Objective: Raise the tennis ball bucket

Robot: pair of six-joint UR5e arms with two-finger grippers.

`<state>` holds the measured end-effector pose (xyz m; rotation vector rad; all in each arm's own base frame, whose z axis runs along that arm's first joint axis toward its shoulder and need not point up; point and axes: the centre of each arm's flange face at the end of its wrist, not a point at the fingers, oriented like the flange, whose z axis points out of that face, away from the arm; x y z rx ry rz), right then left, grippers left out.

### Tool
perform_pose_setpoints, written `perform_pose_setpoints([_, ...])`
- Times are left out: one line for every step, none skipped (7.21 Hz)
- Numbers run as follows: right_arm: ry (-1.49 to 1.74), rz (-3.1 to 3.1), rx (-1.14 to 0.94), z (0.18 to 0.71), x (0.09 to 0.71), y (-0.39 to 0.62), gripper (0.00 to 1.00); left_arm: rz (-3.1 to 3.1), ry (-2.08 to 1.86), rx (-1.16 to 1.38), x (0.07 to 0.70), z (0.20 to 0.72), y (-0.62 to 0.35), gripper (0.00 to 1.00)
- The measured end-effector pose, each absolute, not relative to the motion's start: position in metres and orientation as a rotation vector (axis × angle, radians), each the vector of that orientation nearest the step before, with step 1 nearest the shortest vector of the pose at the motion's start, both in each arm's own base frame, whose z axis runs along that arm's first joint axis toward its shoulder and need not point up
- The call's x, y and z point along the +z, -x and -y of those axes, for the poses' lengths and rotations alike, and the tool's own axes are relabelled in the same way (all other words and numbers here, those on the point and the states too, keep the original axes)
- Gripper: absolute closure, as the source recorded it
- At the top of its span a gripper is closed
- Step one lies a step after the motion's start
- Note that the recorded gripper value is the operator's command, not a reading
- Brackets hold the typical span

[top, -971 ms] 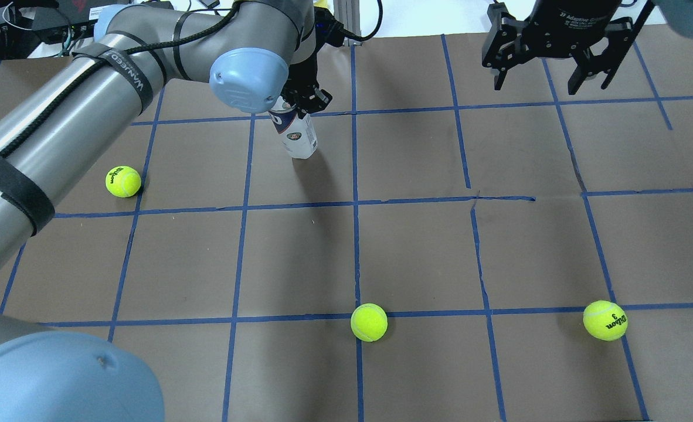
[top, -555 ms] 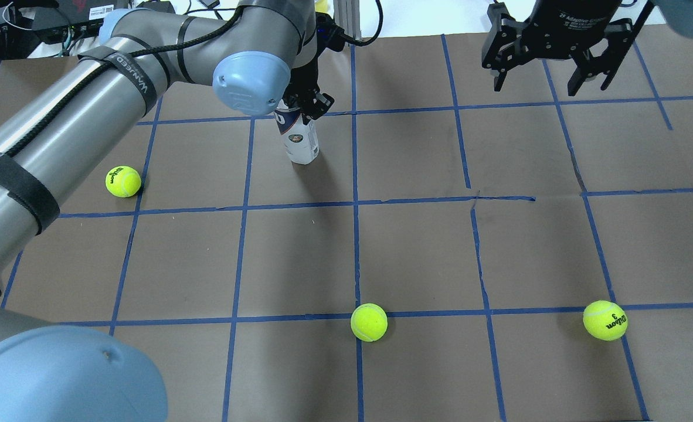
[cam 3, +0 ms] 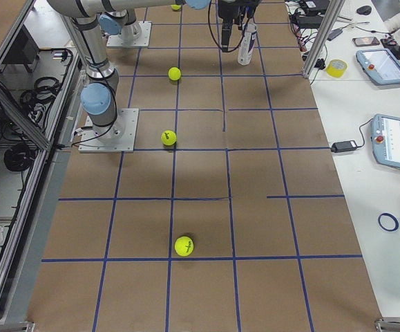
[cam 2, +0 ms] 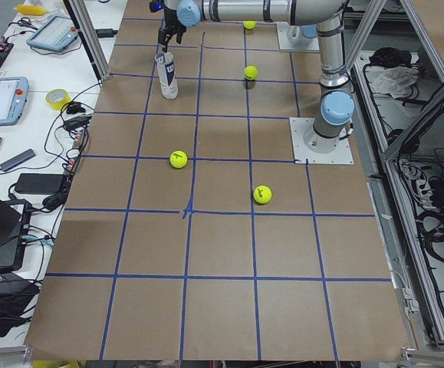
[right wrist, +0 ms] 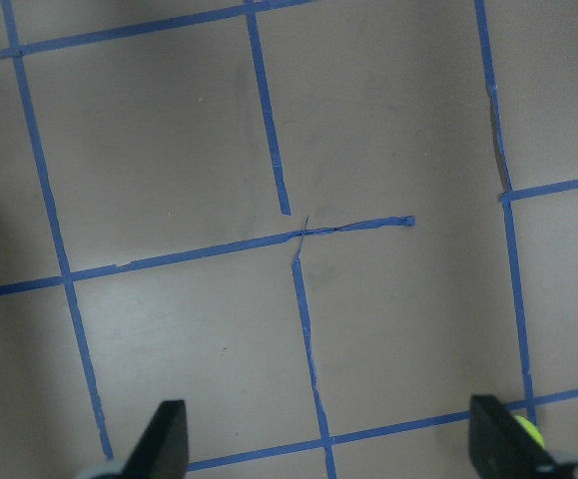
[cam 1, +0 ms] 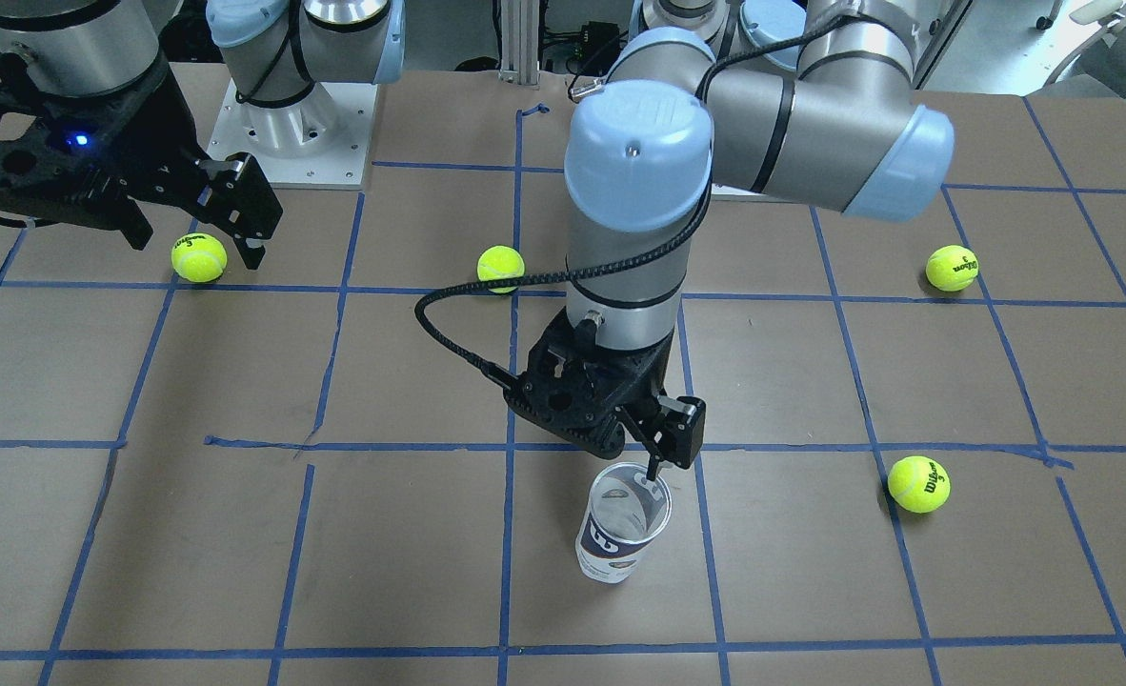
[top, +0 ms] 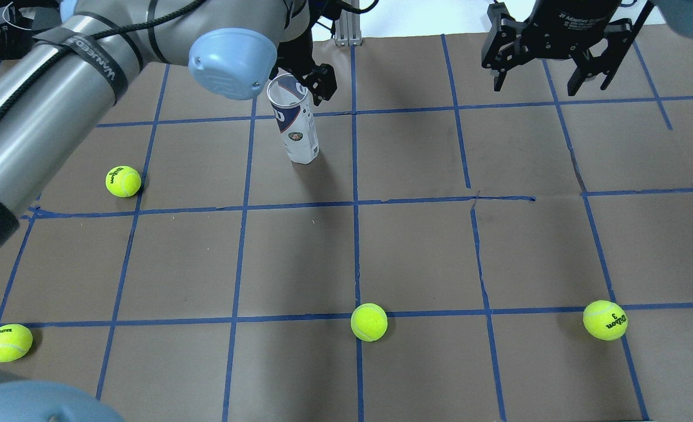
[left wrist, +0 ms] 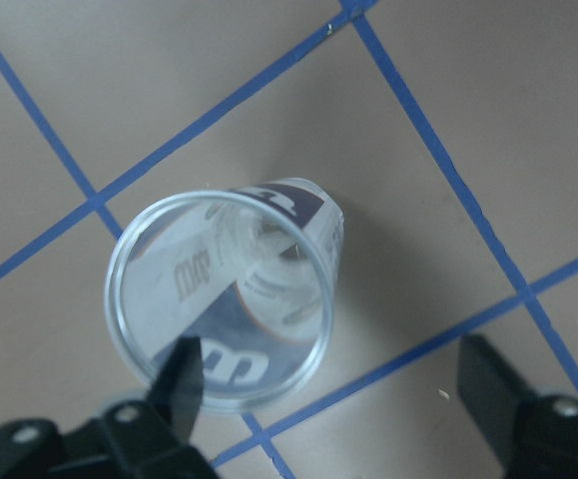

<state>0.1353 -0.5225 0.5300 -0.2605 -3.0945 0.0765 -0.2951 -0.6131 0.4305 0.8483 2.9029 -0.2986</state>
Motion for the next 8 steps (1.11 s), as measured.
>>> perform_pose_setpoints([0.259, 3.095, 0.076, 0.523, 0.530, -0.135, 0.00, -2.914, -0.823, -0.310, 0.465, 0.594, 0.290, 0.00])
perform_pose_setpoints([0.259, 3.095, 0.076, 0.523, 0.530, -0.135, 0.00, -2.938, -0.768, -0.281, 0.491, 0.566, 0.281, 0.05])
perform_pose_setpoints([0.259, 3.095, 0.075, 0.522, 0.530, -0.135, 0.00, -2.962, -0.702, -0.255, 0.509, 0.537, 0.271, 0.00])
perform_pose_setpoints([0.259, 3.094, 0.074, 0.522, 0.530, -0.135, 0.00, -2.989, -0.608, -0.240, 0.522, 0.511, 0.260, 0.00])
perform_pose_setpoints([0.259, 3.094, 0.073, 0.522, 0.530, -0.135, 0.00, -3.020, -0.472, -0.222, 0.530, 0.492, 0.247, 0.00])
perform_pose_setpoints([0.259, 3.094, 0.072, 0.522, 0.529, -0.135, 0.00, -3.043, -0.334, -0.205, 0.538, 0.480, 0.231, 0.00])
perform_pose_setpoints([0.260, 3.094, 0.071, 0.522, 0.529, -0.135, 0.00, -3.063, -0.217, -0.189, 0.547, 0.473, 0.209, 0.00])
perform_pose_setpoints([0.261, 3.094, 0.070, 0.522, 0.529, -0.135, 0.00, -3.105, -0.102, -0.187, 0.556, 0.474, 0.181, 0.00])
